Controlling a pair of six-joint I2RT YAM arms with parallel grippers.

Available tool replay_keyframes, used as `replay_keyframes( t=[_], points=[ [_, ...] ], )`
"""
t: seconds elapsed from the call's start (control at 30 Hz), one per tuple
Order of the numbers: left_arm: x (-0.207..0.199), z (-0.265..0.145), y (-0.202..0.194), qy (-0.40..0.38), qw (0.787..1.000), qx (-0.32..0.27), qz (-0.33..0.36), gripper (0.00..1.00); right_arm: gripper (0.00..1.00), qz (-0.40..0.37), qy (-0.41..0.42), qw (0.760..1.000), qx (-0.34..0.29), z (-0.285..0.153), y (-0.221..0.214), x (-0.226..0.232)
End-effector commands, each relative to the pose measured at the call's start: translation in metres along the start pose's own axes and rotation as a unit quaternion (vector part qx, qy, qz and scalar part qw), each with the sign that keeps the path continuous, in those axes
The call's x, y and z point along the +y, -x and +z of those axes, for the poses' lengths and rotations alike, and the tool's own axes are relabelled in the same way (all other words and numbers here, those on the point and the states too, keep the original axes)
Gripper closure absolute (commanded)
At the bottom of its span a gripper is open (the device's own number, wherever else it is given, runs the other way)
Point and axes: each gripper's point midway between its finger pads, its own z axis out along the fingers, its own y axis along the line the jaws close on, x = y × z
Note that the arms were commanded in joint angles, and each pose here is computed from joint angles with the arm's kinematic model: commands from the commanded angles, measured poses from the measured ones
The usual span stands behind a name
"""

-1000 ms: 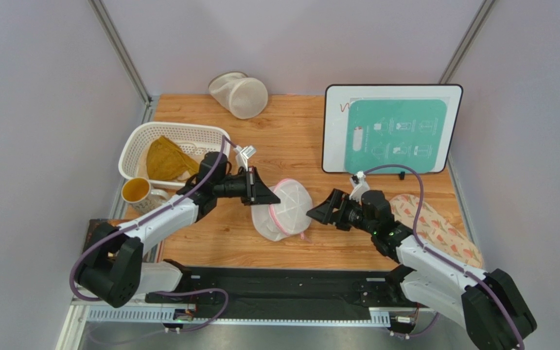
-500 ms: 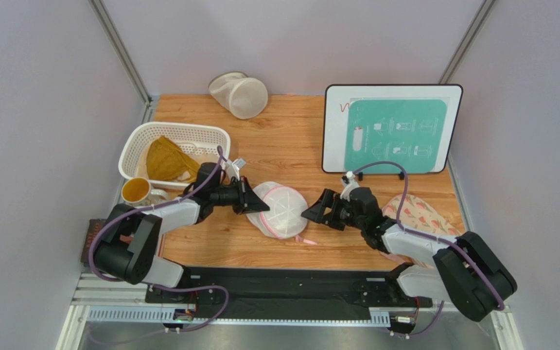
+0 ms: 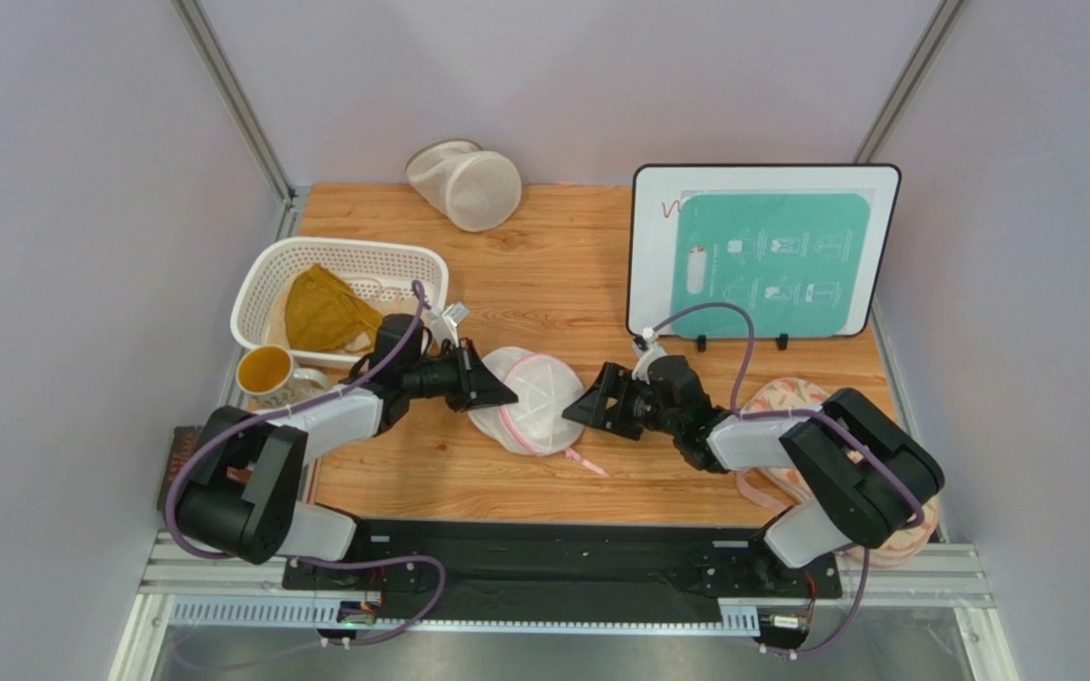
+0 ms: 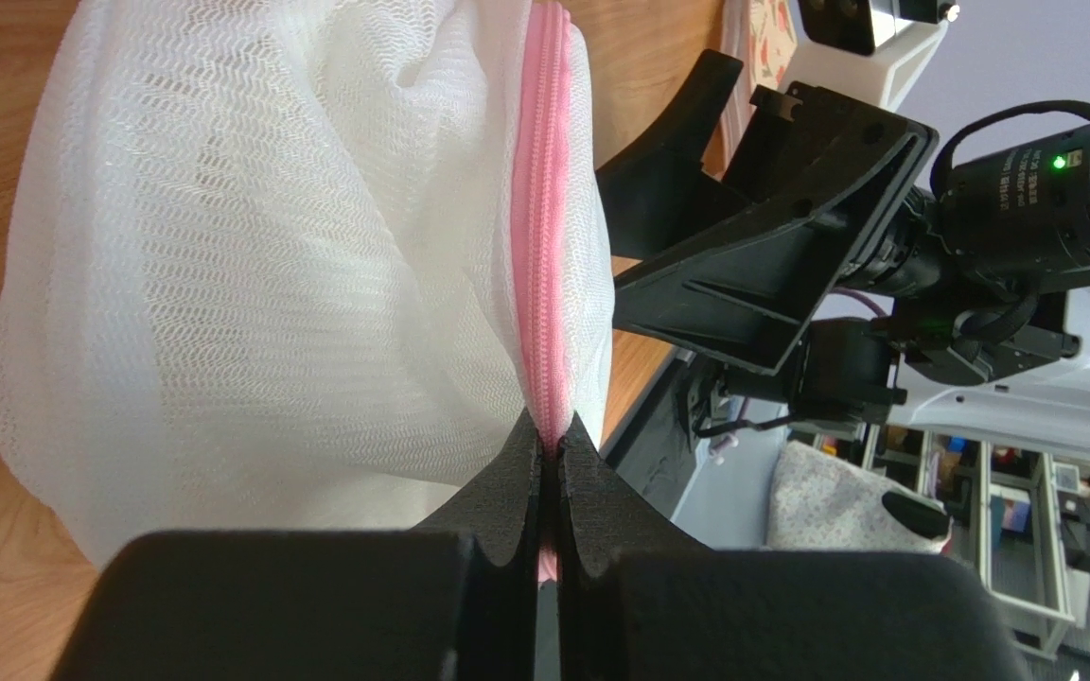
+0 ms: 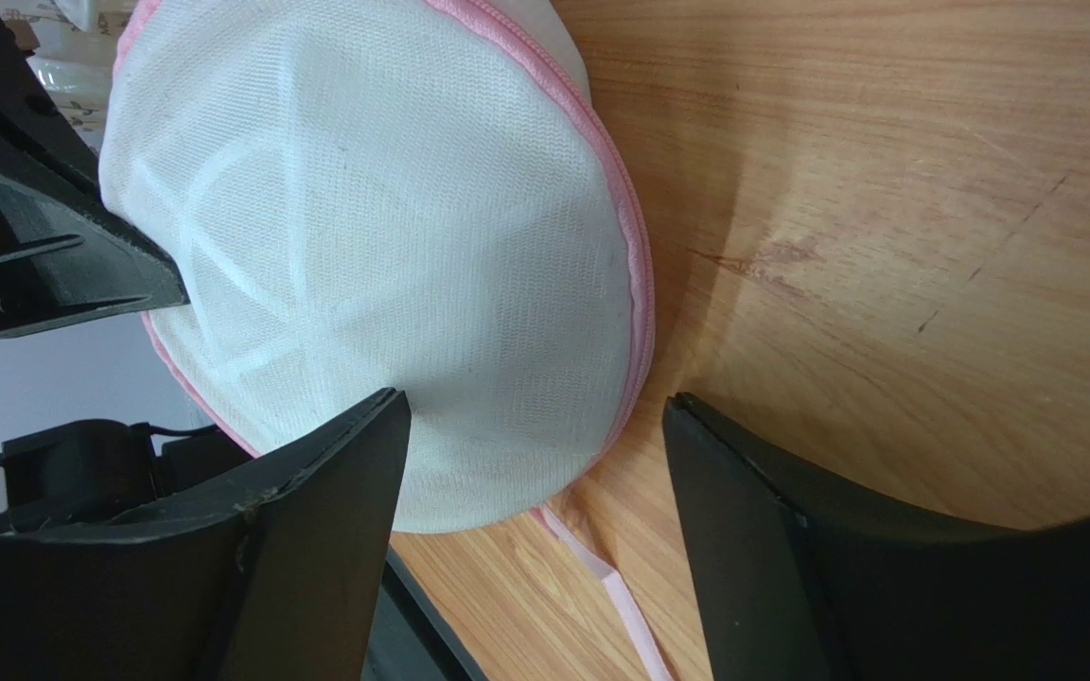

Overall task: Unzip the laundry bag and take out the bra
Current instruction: Adjust the laundry bag at the center of the board.

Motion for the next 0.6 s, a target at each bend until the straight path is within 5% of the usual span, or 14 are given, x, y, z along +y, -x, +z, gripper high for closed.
replay_keyframes(
  t=[0.0, 0.17, 0.3, 0.57],
  points=[
    [-0.003, -0.003, 0.008, -0.005, 1.0, -0.013, 0.027, 1.0, 0.37, -0.003, 0.046, 0.999, -0.024, 0.012, 0.012, 0.018],
    [0.007, -0.003, 0.003, 0.015, 1.0, -0.01, 0.025, 1.0, 0.63, -0.011, 0.06, 0.998, -0.017, 0.016, 0.01, 0.03],
    [0.015, -0.007, 0.004, 0.047, 0.998, -0.015, 0.033, 1.0, 0.96, -0.036, 0.054, 0.998, -0.017, 0.011, 0.013, 0.042],
    [0.029, -0.03, 0.016, 0.146, 0.986, -0.049, 0.061, 1.0, 1.0, -0.062, -0.003, 0.998, -0.028, -0.005, 0.02, 0.038]
  ],
)
